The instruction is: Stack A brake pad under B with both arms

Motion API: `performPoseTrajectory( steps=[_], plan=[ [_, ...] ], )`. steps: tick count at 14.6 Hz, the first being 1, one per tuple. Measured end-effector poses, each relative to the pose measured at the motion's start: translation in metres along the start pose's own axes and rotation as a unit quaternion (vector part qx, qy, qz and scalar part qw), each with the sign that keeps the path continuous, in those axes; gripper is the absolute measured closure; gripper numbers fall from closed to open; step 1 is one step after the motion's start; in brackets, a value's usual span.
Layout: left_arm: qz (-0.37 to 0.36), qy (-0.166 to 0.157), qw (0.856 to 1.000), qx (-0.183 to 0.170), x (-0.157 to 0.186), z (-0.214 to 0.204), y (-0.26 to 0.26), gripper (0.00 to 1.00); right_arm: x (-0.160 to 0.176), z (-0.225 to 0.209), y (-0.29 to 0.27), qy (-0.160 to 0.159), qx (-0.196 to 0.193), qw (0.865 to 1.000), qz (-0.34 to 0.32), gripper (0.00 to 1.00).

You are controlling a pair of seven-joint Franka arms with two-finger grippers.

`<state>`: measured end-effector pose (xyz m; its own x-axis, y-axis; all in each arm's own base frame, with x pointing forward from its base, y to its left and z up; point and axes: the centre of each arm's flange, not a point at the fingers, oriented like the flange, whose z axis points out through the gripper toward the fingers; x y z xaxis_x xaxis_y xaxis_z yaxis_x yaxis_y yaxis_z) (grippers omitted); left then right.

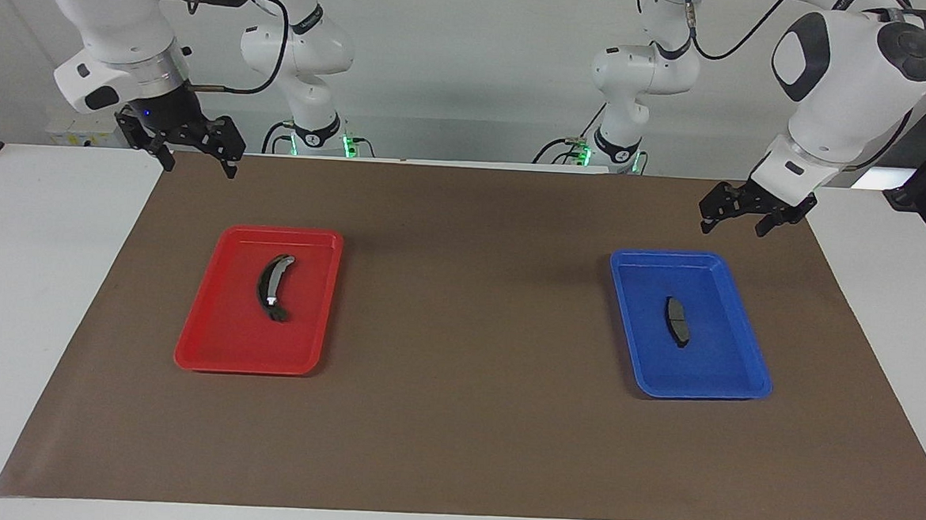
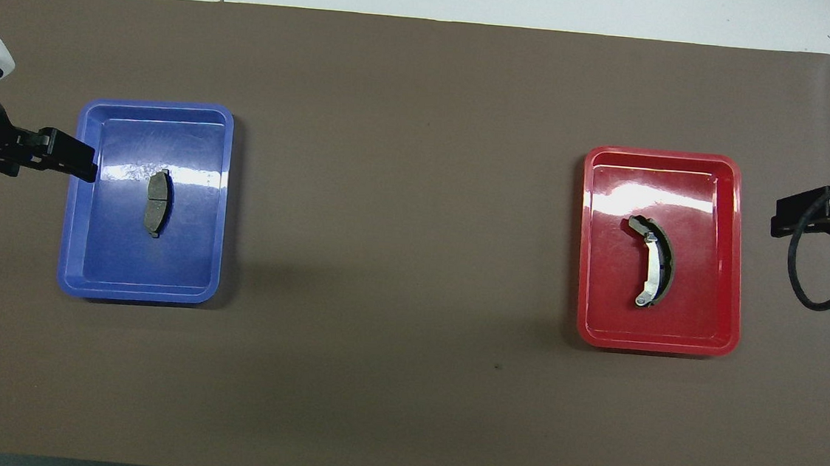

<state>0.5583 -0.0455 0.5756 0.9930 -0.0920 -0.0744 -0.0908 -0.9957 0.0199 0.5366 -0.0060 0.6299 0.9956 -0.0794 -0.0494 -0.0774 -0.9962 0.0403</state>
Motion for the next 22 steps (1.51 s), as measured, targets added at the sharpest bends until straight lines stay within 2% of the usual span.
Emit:
performPoseTrajectory(
  steps=[20, 22],
  plan=[
    [0.0, 0.01, 1.0, 0.0, 0.0022, -0.0009, 0.0, 0.01, 0.0001, 0.0013, 0.0019, -0.002, 0.0, 1.0, 0.002, 0.01],
    [0.0, 0.02, 1.0, 0.0, 0.0044, 0.0026, -0.0001, 0.01, 0.0001, 0.0015, 0.0021, -0.002, 0.0, 1.0, 0.002, 0.0]
  ],
)
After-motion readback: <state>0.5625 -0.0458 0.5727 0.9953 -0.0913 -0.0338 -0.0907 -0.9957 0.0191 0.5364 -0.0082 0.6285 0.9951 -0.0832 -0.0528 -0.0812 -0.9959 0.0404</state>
